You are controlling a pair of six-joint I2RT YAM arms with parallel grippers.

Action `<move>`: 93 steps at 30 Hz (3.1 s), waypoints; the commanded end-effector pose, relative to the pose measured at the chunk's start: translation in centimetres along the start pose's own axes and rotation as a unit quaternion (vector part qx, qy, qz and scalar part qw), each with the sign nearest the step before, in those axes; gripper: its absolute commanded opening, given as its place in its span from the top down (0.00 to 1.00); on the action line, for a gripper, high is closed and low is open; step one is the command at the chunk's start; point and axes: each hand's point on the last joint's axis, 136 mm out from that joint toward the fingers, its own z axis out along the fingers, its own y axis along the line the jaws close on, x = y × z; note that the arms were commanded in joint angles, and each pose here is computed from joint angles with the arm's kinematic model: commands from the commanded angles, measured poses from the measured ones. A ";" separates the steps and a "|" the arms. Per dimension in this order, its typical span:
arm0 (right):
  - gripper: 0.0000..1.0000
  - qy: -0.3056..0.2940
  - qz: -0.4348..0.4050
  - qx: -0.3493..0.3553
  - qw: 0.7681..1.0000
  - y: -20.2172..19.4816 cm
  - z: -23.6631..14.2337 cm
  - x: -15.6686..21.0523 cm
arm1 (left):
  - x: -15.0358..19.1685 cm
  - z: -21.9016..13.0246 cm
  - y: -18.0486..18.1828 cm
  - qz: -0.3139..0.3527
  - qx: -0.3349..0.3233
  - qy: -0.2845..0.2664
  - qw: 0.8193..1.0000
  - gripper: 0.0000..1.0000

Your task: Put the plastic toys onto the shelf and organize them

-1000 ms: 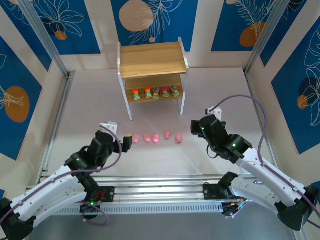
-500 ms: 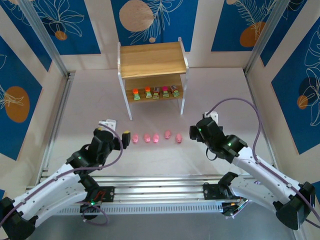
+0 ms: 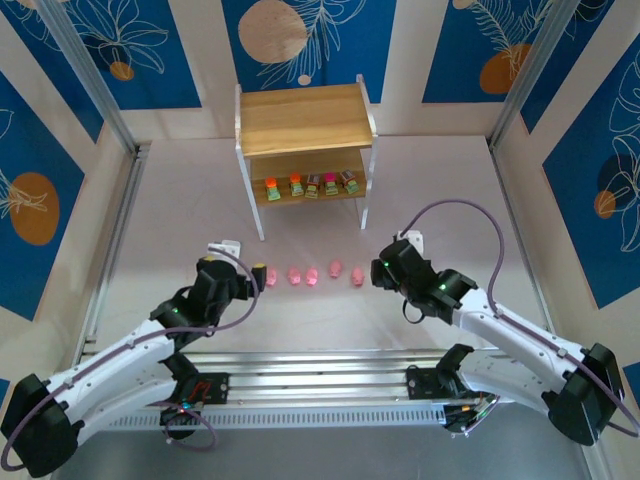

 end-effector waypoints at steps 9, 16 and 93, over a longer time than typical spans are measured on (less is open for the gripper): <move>0.27 0.027 -0.008 -0.007 1.000 2.3 1.4 1.1 | 0.7 0.9 -1.1 0.017 0.035 -0.015 0.999 0.00; 0.28 0.055 -0.016 -0.006 0.998 3.6 2.8 1.6 | 0.8 1.1 -1.3 0.021 0.041 -0.015 0.999 0.00; 0.59 0.177 -0.046 0.042 0.982 6.9 10.2 5.2 | 1.2 1.7 -1.2 0.005 0.046 -0.002 0.999 0.00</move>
